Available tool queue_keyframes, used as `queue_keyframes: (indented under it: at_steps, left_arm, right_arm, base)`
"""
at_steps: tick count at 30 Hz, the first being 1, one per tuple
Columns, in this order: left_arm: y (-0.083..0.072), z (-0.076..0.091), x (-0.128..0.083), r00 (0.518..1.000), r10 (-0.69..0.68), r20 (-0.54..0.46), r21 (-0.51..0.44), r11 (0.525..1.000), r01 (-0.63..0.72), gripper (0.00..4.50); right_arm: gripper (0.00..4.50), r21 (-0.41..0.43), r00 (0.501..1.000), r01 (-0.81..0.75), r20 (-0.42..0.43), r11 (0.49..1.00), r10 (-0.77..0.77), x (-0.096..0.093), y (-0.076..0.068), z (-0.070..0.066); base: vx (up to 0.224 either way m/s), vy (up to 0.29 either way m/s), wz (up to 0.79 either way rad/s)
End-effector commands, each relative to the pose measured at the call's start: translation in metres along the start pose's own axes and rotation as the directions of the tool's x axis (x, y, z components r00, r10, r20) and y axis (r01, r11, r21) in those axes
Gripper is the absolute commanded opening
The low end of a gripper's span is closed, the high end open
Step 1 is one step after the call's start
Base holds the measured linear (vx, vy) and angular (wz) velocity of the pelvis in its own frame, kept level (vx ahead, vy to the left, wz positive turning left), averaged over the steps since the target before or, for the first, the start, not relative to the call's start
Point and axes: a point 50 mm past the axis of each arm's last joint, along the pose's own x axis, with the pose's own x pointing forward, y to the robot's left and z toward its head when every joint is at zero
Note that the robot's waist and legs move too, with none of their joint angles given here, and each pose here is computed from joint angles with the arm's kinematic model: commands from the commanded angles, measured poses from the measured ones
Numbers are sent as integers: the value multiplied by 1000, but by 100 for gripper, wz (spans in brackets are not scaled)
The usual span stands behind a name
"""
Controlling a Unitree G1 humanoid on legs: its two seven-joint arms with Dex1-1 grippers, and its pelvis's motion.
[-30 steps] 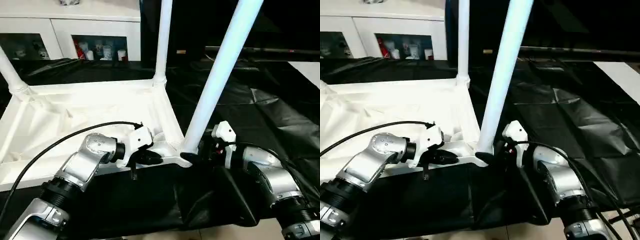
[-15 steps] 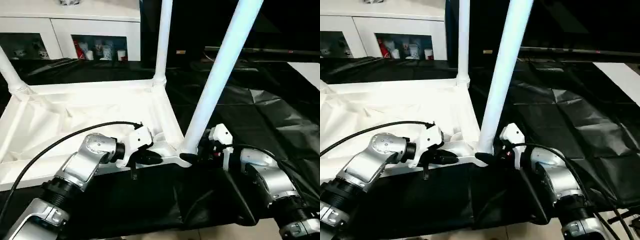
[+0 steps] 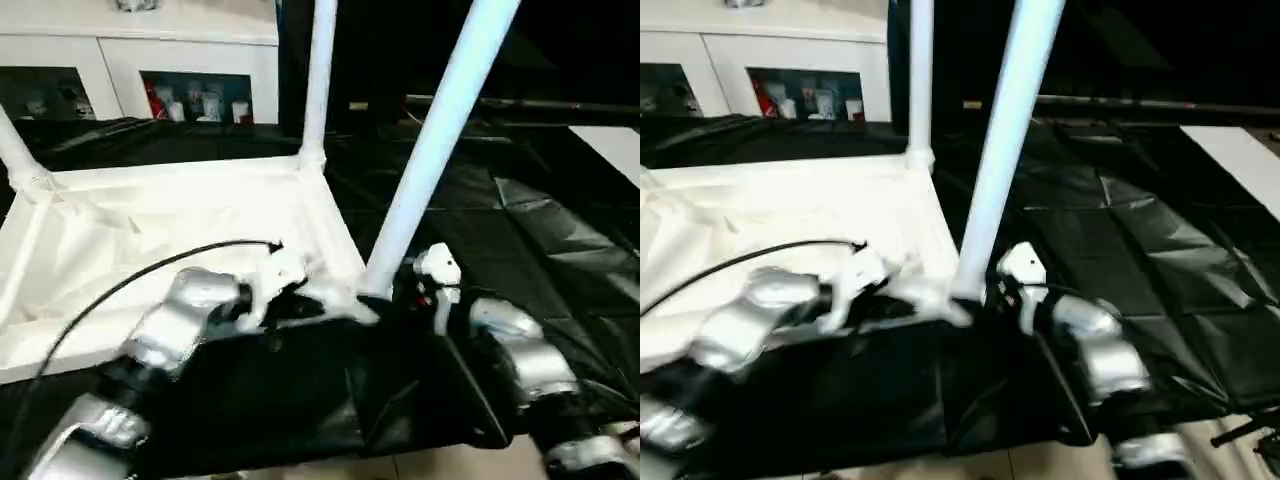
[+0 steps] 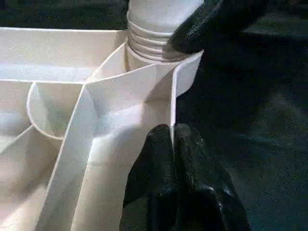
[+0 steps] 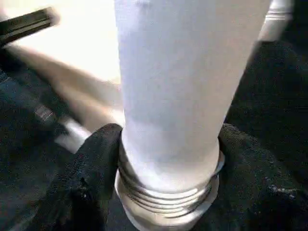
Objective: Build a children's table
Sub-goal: Rotate leg to tighten
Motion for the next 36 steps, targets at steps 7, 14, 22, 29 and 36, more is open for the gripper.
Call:
queue_keyframes:
  at_steps: [7, 14, 22, 29, 36]
  left_arm:
    - [-12, 19, 56, 993, 110, -42, -37, 993, -112, 0]
    - [-12, 22, 57, 997, 71, -31, 9, 997, -71, 0]
    - [-7, 2, 30, 999, -21, -49, 49, 999, 24, 0]
    - [-9, -8, 0, 981, -193, -30, 86, 977, 195, 0]
    - [-19, -5, -12, 954, -301, -5, 94, 949, 300, 0]
  right_arm:
    - [272, 116, 923, 383, -98, 917, -373, 35, 8, -12]
    - [328, 146, 983, 178, 19, 973, -182, 52, 34, 4]
    - [385, 32, 997, 63, 34, 998, -64, 12, 8, 13]
    - [385, -52, 979, -193, -76, 980, 189, -28, 4, 11]
    - [385, -53, 964, -253, -92, 966, 248, -24, 10, 14]
  base:
    - [0, 0, 0]
    - [0, 0, 0]
    - [0, 0, 0]
    - [17, -7, 0]
    - [0, 0, 0]
